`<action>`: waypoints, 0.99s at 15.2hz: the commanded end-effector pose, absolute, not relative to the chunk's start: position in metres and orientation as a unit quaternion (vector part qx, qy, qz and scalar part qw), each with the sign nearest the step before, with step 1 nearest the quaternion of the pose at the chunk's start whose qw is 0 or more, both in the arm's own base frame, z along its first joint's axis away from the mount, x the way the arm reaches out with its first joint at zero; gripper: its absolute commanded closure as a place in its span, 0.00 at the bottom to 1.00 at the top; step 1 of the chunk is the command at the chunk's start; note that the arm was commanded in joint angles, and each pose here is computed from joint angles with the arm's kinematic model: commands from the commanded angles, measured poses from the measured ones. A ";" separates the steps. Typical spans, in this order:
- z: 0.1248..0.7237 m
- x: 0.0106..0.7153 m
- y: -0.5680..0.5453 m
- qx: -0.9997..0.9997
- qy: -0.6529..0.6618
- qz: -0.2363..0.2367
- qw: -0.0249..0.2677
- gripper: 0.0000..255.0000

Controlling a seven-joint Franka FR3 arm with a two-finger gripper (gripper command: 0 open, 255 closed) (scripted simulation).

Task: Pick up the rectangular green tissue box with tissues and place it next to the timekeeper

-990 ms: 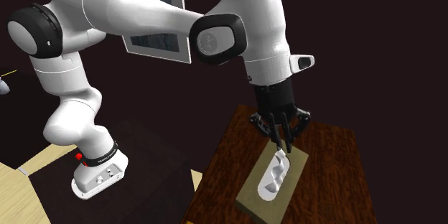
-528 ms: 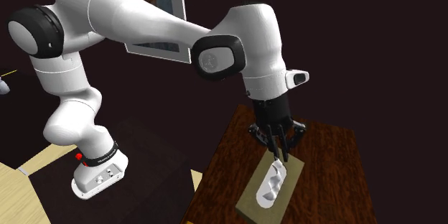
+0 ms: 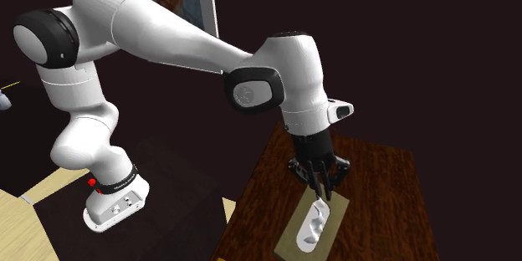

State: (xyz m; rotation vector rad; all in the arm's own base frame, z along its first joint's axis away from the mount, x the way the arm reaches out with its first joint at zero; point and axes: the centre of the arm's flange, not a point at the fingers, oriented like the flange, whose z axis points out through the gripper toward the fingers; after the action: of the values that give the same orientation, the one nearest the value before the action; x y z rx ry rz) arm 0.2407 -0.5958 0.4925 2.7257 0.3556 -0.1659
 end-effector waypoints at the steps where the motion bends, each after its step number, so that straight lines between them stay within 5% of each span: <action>1: 0.482 0.241 -0.596 0.971 0.127 -0.059 0.193 1.00; 15: 0.409 0.241 -0.596 0.971 0.127 -0.059 0.193 1.00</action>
State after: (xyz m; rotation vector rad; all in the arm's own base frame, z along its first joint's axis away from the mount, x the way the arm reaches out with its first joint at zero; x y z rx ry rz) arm 0.2401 -0.5956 0.4143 2.7259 0.3555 -0.1659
